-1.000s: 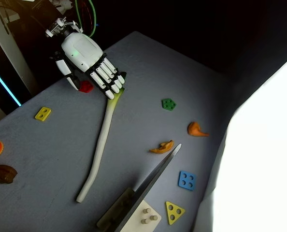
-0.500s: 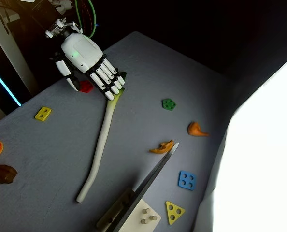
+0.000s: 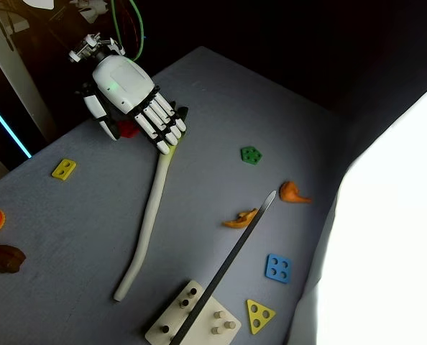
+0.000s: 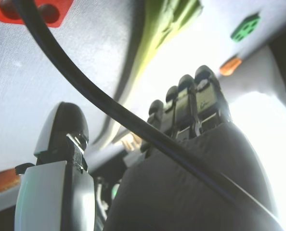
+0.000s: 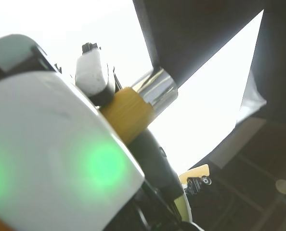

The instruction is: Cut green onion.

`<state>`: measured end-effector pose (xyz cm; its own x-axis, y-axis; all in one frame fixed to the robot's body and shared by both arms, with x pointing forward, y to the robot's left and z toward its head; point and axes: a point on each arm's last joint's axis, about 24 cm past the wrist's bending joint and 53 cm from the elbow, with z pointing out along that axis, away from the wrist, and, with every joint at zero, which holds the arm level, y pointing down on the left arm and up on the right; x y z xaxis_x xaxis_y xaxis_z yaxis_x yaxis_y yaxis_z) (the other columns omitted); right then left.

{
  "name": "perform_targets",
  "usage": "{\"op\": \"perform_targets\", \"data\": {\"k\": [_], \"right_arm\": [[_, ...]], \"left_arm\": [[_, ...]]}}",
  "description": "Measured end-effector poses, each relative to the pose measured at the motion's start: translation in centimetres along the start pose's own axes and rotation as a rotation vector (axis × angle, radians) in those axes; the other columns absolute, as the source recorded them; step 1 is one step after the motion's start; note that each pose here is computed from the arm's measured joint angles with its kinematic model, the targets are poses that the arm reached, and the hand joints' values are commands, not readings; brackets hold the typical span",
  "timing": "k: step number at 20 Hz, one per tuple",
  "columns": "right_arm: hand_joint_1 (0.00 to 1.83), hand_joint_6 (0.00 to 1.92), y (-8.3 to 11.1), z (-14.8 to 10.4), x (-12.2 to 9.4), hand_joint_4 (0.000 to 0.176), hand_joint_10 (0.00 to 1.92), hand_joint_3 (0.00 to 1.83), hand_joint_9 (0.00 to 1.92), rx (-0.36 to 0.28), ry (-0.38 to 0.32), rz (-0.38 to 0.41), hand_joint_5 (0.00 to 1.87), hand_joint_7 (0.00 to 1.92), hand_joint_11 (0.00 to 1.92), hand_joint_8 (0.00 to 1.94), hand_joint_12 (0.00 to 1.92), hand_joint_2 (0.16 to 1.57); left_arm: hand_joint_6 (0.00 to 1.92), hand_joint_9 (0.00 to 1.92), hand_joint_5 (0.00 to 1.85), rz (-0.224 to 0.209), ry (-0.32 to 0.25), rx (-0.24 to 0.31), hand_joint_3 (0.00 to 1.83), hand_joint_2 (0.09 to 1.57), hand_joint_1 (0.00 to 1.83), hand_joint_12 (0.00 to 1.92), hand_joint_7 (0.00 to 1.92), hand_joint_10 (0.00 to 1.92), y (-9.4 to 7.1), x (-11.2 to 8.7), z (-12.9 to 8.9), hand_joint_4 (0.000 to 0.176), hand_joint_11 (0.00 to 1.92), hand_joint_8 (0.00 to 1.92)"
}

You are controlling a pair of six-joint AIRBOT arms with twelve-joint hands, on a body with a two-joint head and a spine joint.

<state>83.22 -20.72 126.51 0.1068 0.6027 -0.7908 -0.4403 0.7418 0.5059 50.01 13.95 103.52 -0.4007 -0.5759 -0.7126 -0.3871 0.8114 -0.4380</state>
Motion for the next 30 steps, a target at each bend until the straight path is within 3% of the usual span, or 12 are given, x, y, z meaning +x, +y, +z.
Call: {"op": "perform_targets", "data": {"k": [4,8,13,14,15,16,18,19,21,24,27,30], "right_arm": [[1.59,1.92,1.7,-0.7,-2.0,0.176,1.92,0.98,1.58,-0.028,-0.004,0.031,1.43,1.56,1.67,1.94,1.92,0.70],[1.59,1.92,5.6,-2.6,-3.5,0.176,1.92,0.91,1.60,-0.074,0.009,0.074,1.39,1.56,1.67,1.94,1.92,0.71],[1.57,1.92,8.9,-5.3,-2.7,0.176,1.92,0.81,1.59,-0.041,0.013,0.076,1.36,1.53,1.66,1.94,1.92,0.77],[1.55,1.92,9.5,-6.0,-3.1,0.176,1.92,0.82,1.59,-0.028,-0.016,0.055,1.38,1.54,1.67,1.94,1.92,0.77],[1.54,1.92,10.4,-6.5,-3.5,0.176,1.92,0.82,1.59,-0.026,-0.049,0.005,1.35,1.54,1.68,1.94,1.92,0.78],[1.54,1.92,10.7,-7.2,-3.9,0.176,1.92,0.83,1.59,-0.008,-0.089,-0.010,1.33,1.53,1.68,1.94,1.92,0.78],[1.55,1.92,11.8,-9.0,-3.7,0.176,1.92,0.82,1.61,0.034,-0.141,-0.057,1.36,1.55,1.69,1.94,1.92,0.77],[1.55,1.92,12.1,-9.6,-3.4,0.176,1.92,0.79,1.60,0.046,-0.147,-0.068,1.34,1.54,1.67,1.94,1.92,0.78],[1.56,1.92,13.1,-11.3,-2.9,0.176,1.92,0.74,1.59,0.065,-0.172,-0.086,1.33,1.54,1.66,1.94,1.92,0.81],[1.58,1.92,12.3,-13.0,-2.9,0.176,1.92,0.75,1.60,0.164,-0.223,-0.016,1.35,1.55,1.67,1.94,1.92,0.79],[1.59,1.92,9.6,-14.0,-1.1,0.176,1.92,0.75,1.58,0.288,-0.202,0.043,1.27,1.54,1.64,1.94,1.92,0.80],[1.58,1.92,9.2,-14.5,1.4,0.176,1.92,0.81,1.60,0.307,-0.158,0.073,1.35,1.56,1.64,1.94,1.92,0.76]], "left_arm": [[0.00,0.00,0.02,0.002,0.002,-0.003,0.00,1.24,0.75,0.00,0.02,0.00,0.2,0.1,0.5,0.051,0.00,0.00],[0.01,0.00,0.04,0.005,0.009,-0.025,0.00,1.25,0.72,0.00,0.04,0.00,0.8,0.3,0.7,0.050,0.00,0.01],[0.00,0.00,0.00,0.003,0.030,-0.031,0.01,1.28,0.58,0.00,0.03,0.00,0.9,1.1,0.7,0.041,0.01,0.00],[0.00,0.00,0.00,0.005,0.032,-0.038,0.02,1.29,0.51,0.04,0.01,0.00,1.2,1.2,0.8,0.034,0.06,0.00],[0.00,0.01,0.01,0.005,0.034,-0.048,0.00,1.31,0.47,0.37,0.00,0.00,1.5,1.2,0.9,0.022,0.01,0.00],[0.00,0.01,0.01,0.005,0.034,-0.050,0.00,1.30,0.47,0.43,0.00,0.00,1.5,1.2,1.0,0.020,0.00,0.00],[0.00,0.06,0.00,0.005,0.039,-0.054,0.00,1.34,0.32,0.34,0.00,0.01,1.6,1.3,0.9,0.016,0.00,0.00],[0.00,0.01,0.00,0.005,0.041,-0.057,0.01,1.35,0.24,0.21,0.00,0.00,1.7,1.4,0.9,0.003,0.00,0.00],[0.00,0.00,0.00,0.007,0.048,-0.061,0.02,1.40,0.03,0.01,0.00,0.00,1.9,1.6,0.9,0.000,0.00,0.00],[0.00,0.00,0.00,0.001,0.057,-0.067,0.01,1.39,0.00,0.00,0.00,0.00,2.1,1.8,0.9,0.000,0.00,0.00],[0.00,0.00,0.00,0.000,0.062,-0.070,0.01,1.37,0.00,0.00,0.00,0.00,2.3,2.0,0.9,0.000,0.00,0.00],[0.00,0.00,0.00,0.007,0.069,-0.072,0.01,1.37,0.00,0.00,0.00,0.00,2.6,2.3,0.7,0.000,0.00,0.00]]}}
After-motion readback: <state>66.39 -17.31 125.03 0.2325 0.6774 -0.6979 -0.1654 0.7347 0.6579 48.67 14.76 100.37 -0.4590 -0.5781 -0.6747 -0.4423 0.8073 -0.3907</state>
